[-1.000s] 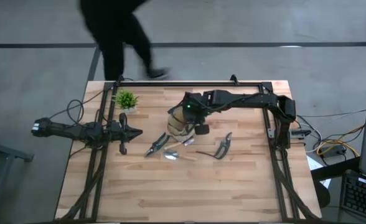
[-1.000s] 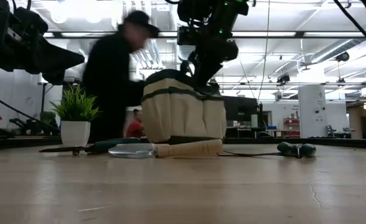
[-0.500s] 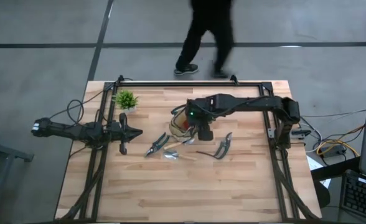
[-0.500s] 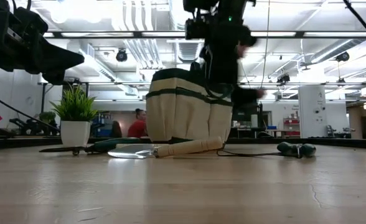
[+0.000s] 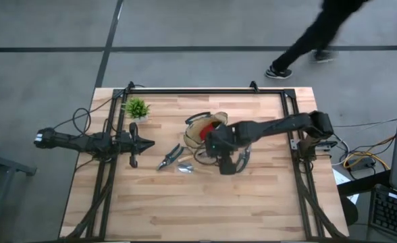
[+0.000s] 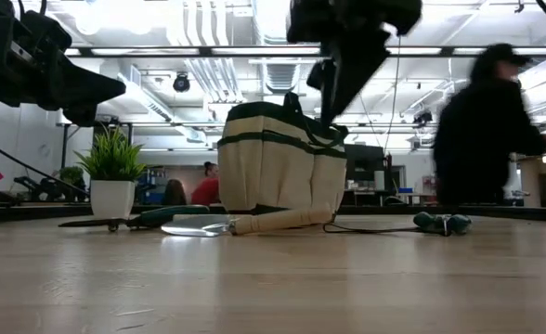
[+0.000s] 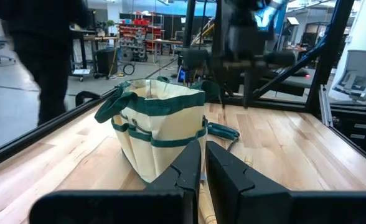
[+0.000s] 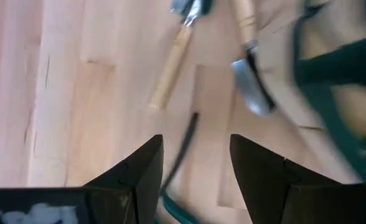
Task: Pick & Place Garden tools in Gardening bag
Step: Put the right green scissors into the bag
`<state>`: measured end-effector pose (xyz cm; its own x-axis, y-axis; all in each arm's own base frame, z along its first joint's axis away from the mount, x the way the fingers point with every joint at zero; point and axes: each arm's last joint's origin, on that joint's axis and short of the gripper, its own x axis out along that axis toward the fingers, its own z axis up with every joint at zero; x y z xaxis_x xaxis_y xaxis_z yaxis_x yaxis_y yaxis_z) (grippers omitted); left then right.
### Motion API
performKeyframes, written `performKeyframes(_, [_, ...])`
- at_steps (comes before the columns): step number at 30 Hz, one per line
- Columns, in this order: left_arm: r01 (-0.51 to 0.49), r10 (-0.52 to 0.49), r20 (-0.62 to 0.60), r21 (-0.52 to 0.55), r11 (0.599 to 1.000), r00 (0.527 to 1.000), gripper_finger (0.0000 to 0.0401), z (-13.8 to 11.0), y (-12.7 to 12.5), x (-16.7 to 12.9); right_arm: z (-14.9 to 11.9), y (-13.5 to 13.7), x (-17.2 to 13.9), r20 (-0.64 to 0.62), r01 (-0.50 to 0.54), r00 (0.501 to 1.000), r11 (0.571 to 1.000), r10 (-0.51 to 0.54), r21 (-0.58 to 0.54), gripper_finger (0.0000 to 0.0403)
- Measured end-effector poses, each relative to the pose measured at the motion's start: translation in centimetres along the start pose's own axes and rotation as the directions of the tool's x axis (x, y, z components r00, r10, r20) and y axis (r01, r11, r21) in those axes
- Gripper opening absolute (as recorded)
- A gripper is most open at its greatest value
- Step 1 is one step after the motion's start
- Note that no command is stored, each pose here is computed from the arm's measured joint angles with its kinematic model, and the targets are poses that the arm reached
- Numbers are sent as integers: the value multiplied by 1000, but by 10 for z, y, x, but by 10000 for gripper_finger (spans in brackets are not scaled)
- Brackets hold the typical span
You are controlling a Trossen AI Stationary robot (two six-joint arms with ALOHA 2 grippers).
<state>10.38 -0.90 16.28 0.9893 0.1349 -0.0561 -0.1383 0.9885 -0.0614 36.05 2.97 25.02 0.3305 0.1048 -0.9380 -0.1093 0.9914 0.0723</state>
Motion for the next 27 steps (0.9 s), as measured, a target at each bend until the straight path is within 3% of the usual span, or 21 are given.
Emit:
performKeyframes(13, [0, 0, 0, 0, 1000, 1000, 30, 0, 0, 0, -33, 14, 65, 96, -18, 995, 999, 15, 31, 177])
performKeyframes(17, [0, 0, 0, 0, 1000, 1000, 30, 0, 0, 0, -43, 12, 78, 124, 28, 992, 999, -32, 35, 171])
performKeyframes(27, [0, 0, 0, 1, 1000, 1000, 30, 0, 0, 0, -66, 9, 102, 166, 21, 986, 998, -30, 58, 163])
